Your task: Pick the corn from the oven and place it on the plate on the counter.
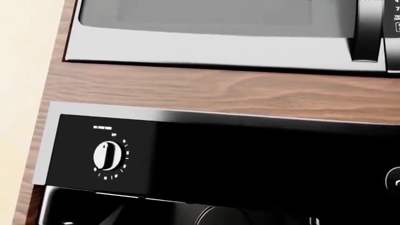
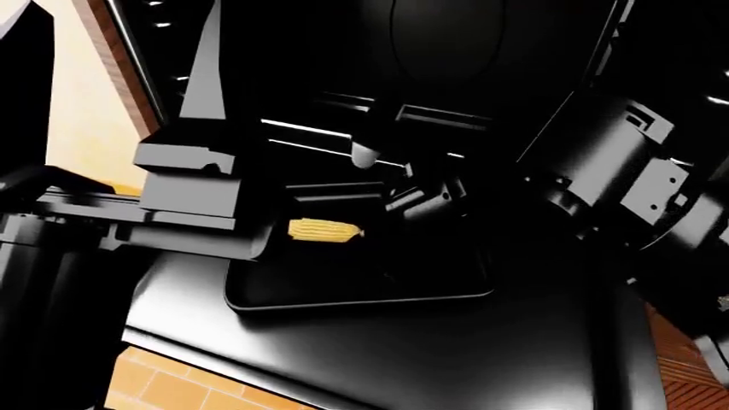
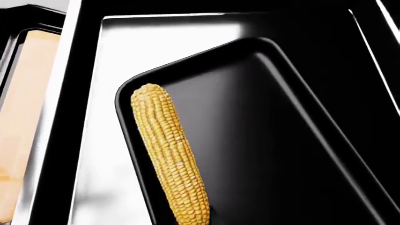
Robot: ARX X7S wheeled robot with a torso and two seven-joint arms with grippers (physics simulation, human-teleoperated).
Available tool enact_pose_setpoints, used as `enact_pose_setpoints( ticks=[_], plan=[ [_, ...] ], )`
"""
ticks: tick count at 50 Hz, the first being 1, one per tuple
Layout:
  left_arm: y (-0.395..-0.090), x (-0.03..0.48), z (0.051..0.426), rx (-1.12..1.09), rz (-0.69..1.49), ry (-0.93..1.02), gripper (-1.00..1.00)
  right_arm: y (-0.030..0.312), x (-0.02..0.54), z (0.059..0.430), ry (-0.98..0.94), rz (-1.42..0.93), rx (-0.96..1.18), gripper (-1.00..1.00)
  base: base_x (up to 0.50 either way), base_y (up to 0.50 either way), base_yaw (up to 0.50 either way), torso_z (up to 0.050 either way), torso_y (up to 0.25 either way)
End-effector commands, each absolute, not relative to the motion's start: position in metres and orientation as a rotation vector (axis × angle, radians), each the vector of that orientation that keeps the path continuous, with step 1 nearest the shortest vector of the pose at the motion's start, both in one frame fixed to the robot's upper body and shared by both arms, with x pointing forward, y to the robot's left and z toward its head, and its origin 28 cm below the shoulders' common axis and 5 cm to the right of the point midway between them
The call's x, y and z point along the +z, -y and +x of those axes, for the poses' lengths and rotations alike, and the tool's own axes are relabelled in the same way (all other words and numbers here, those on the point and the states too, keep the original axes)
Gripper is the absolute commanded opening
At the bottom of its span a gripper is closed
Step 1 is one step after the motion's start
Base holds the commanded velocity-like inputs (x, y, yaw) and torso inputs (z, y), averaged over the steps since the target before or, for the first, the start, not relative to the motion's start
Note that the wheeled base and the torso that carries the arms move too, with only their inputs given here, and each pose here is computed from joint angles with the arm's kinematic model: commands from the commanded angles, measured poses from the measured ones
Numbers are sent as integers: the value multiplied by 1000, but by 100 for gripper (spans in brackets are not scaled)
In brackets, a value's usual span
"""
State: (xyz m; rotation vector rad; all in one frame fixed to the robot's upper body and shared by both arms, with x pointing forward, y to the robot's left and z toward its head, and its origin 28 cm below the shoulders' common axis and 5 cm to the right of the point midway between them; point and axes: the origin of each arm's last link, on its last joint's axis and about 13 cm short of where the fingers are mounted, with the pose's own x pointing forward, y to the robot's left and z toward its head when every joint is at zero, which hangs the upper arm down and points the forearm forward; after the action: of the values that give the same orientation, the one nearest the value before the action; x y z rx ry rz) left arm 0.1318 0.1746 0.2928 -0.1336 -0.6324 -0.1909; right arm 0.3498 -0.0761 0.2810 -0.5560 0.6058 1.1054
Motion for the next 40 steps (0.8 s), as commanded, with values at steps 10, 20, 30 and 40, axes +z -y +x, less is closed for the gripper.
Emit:
enact_pose_setpoints(
  ticks=[10,20,30,40],
  plan=[
    [-173,291,132,-202,-146,629,100,72,301,281,-397,-583,1194,-100,0,0,0,0,0],
    [-172,291,132,-202,-140,627,100,69,302,254,-316,-590,1218,-100,0,0,0,0,0],
    [-173,290,133,-194,-140,629,100,69,299,233,-268,-574,1229,-100,0,0,0,0,0],
    [-174,291,133,-184,-143,651,100,70,295,237,-283,-564,1224,-100,0,0,0,0,0]
  ],
)
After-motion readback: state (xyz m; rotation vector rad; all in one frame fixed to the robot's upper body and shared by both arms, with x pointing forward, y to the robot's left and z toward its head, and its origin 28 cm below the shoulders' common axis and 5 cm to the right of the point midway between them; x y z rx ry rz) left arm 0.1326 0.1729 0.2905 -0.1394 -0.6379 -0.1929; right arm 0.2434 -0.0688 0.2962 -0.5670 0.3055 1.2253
